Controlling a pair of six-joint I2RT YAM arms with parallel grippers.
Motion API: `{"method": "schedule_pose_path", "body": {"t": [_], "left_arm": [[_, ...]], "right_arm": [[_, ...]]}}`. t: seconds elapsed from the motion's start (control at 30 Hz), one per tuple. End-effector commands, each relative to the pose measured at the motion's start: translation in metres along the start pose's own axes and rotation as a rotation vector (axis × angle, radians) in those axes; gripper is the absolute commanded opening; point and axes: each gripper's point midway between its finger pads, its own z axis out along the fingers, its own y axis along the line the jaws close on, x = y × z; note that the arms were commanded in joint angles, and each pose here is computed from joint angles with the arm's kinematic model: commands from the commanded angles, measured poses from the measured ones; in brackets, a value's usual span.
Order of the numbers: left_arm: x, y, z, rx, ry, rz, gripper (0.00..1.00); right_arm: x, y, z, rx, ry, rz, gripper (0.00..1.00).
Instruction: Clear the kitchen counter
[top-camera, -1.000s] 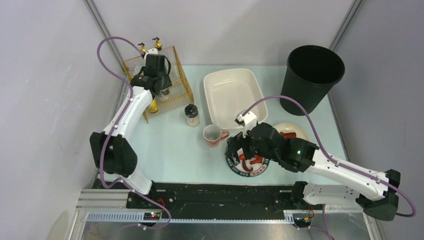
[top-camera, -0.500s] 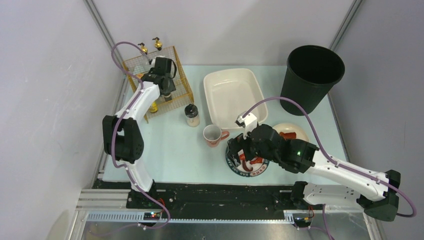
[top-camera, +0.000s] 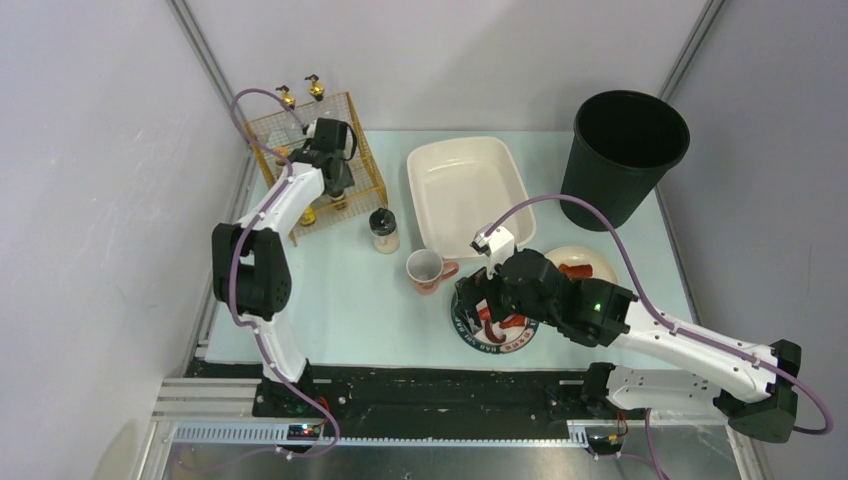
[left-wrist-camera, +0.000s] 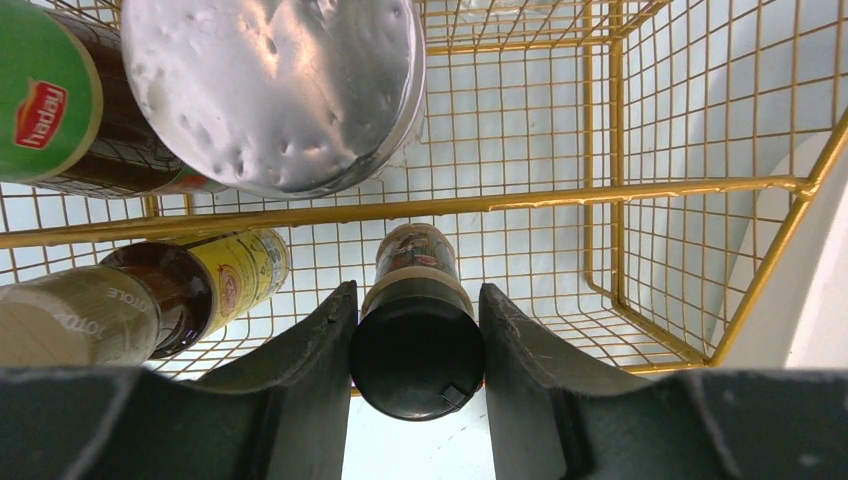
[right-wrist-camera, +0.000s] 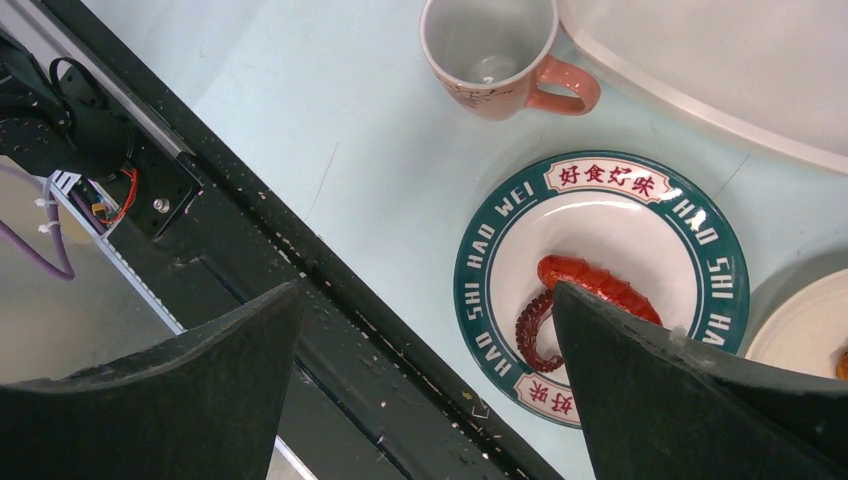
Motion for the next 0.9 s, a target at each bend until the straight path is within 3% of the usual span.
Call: {"method": "schedule_pose_path", "body": {"t": [0.0, 0.23, 0.5, 0.87], "left_arm": [[-0.002, 0.002, 0.005, -0.014, -0.014, -0.029, 0.45], [0.008, 0.005, 0.011, -0.025, 0.011, -0.01, 0.56], [0.006, 0.005, 0.007, -0.015, 0.006, 0.003, 0.78], [-0.023, -0.006, -0.057, 0.089, -0.111, 0.01, 0.99]], "right_arm": [[-0.011, 0.002, -0.004, -0.008, -0.048, 0.013, 1.0], [-0.011, 0.003, -0.004, -0.01, -0.05, 0.018, 1.0], [-0.012, 0.003, -0.004, -0.011, -0.051, 0.013, 1.0], [-0.018, 0.006, -0.005, -0.026, -0.073, 0.007, 1.0]]}}
